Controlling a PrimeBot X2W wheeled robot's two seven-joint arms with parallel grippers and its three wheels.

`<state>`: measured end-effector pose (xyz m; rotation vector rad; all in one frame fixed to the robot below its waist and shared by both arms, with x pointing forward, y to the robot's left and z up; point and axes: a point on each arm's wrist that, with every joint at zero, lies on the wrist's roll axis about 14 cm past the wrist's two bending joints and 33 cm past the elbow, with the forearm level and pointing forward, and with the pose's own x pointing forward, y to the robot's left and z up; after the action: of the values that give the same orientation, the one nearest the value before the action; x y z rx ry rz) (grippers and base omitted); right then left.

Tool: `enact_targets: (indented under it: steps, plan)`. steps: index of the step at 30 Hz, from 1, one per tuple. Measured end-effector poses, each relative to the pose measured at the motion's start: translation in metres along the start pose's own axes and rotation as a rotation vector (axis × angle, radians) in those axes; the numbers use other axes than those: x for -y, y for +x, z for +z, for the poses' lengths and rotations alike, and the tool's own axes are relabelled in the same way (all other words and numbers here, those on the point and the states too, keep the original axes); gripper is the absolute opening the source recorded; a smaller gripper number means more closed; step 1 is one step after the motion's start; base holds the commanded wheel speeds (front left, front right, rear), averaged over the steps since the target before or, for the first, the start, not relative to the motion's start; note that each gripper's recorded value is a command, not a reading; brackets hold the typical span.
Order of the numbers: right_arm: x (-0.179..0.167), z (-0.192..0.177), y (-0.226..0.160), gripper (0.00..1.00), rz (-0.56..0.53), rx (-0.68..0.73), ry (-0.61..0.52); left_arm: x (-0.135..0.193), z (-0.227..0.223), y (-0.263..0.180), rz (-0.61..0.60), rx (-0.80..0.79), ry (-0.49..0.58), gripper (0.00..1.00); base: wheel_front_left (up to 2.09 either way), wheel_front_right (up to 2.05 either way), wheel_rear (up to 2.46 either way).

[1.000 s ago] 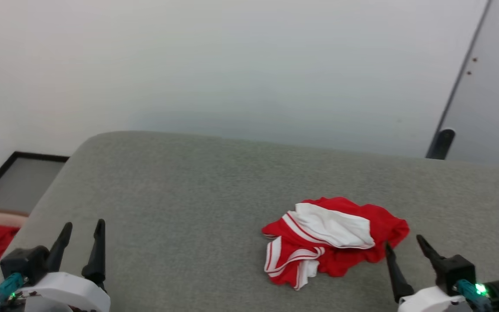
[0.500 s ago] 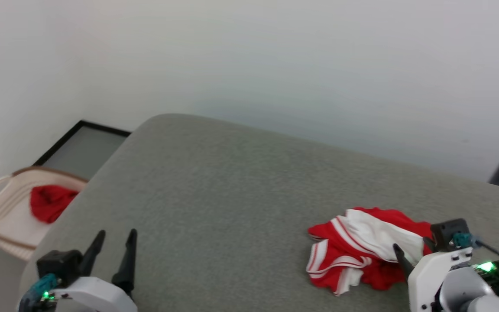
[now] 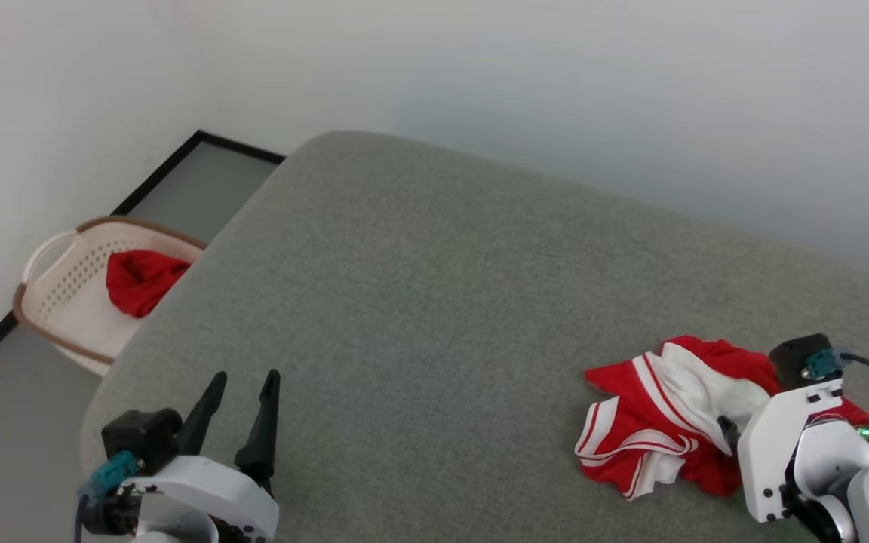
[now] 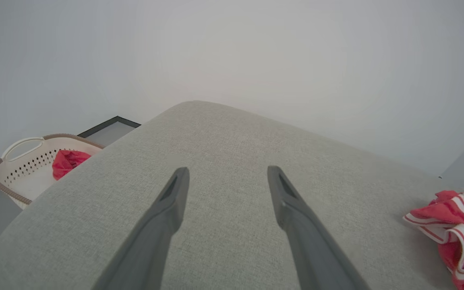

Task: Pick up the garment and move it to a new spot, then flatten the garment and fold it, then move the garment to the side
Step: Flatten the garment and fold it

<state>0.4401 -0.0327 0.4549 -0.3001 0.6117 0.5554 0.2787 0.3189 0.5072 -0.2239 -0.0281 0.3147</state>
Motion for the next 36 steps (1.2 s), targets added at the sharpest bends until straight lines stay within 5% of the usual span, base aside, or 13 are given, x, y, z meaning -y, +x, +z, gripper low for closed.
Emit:
enact_targets:
  steps: [2,13,20,26,33,35,36]
  plan:
    - [-0.006,-0.007,0.006,0.00,0.025,-0.031,-0.004,-0.003,-0.003,0.001,0.010,-0.011,0.002,1.00,0.00,0.00,0.00]
    - [-0.002,0.025,0.003,0.00,0.051,0.020,0.112,-0.002,-0.005,0.005,-0.003,-0.023,0.005,1.00,0.00,0.00,0.00]
    - [0.062,0.033,-0.019,0.00,-0.097,0.081,0.283,0.009,-0.003,0.010,-0.042,-0.019,0.002,1.00,0.00,0.00,0.00]
    - [0.124,-0.001,-0.039,0.00,-0.283,0.052,0.407,0.018,-0.004,0.015,-0.069,-0.025,0.003,1.00,0.00,0.00,0.00]
    - [0.145,-0.066,-0.044,0.02,-0.381,-0.063,0.518,0.029,-0.011,0.021,-0.098,-0.046,0.000,1.00,0.00,0.00,0.00]
    - [0.143,-0.076,-0.041,0.27,-0.384,-0.078,0.536,0.033,-0.012,0.023,-0.108,-0.050,0.001,1.00,0.00,0.00,0.00]
    - [0.144,-0.078,-0.041,0.87,-0.394,-0.076,0.522,0.034,-0.012,0.025,-0.112,-0.050,0.001,1.00,0.00,0.00,0.00]
